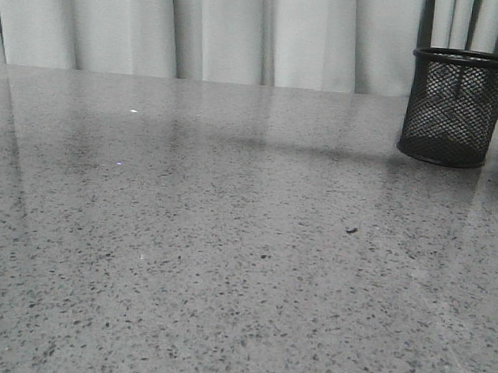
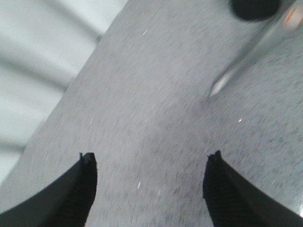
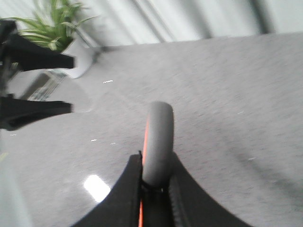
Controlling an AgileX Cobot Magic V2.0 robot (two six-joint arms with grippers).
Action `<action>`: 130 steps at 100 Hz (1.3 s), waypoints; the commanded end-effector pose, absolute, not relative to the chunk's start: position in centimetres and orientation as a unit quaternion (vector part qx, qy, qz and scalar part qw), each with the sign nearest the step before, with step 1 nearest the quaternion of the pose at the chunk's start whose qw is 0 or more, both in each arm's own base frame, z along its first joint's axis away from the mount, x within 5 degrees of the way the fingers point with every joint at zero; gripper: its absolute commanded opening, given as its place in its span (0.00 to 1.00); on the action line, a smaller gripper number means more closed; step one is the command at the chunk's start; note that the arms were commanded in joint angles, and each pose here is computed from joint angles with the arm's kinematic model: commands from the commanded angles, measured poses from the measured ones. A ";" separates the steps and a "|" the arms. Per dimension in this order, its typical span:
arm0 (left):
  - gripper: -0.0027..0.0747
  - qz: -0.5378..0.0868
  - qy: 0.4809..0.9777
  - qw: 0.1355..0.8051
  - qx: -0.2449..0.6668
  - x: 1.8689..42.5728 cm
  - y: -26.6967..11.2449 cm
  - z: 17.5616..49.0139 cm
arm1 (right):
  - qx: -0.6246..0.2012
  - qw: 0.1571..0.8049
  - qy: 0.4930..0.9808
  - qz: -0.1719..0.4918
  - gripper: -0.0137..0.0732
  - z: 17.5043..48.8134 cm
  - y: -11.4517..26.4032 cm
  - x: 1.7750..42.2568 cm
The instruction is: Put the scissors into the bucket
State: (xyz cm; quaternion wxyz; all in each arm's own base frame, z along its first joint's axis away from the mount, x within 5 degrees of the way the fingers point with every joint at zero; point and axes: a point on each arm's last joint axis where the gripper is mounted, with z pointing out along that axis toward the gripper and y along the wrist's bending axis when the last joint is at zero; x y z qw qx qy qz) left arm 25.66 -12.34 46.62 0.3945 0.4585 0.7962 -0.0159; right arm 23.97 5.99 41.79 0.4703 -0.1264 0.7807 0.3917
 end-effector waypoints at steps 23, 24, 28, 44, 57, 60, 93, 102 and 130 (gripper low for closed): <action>0.51 -0.028 0.829 0.448 0.333 23.6 -5.3 50.2 | -0.082 0.520 0.824 0.210 0.09 47.1 2.6 23.1; 0.51 -0.027 0.830 0.449 0.330 23.5 -5.1 50.2 | -0.080 0.519 0.826 0.202 0.09 47.2 2.5 23.1; 0.51 -0.030 0.831 0.453 0.322 23.4 -4.7 50.4 | -0.074 0.517 0.832 0.186 0.09 47.4 2.3 23.0; 0.51 -0.035 0.834 0.459 0.304 23.3 -3.9 50.6 | -0.059 0.498 0.857 0.123 0.09 47.4 1.2 22.7; 0.51 -0.039 0.833 0.460 0.303 23.3 -4.0 50.6 | -0.055 0.474 0.874 0.094 0.09 46.8 0.7 23.0; 0.51 -0.039 0.833 0.461 0.303 23.3 -4.0 50.6 | -0.056 0.467 0.878 0.094 0.09 46.5 0.7 23.2; 0.51 -0.046 0.831 0.464 0.303 23.3 -4.1 50.7 | -0.050 0.429 0.897 0.093 0.09 44.3 0.3 26.3; 0.51 -0.046 0.831 0.464 0.303 23.3 -4.1 50.7 | -0.047 0.420 0.902 0.093 0.09 43.5 0.2 27.5; 0.51 -0.046 0.831 0.465 0.303 23.4 -4.1 50.7 | -0.047 0.380 0.918 0.099 0.10 41.8 0.0 30.5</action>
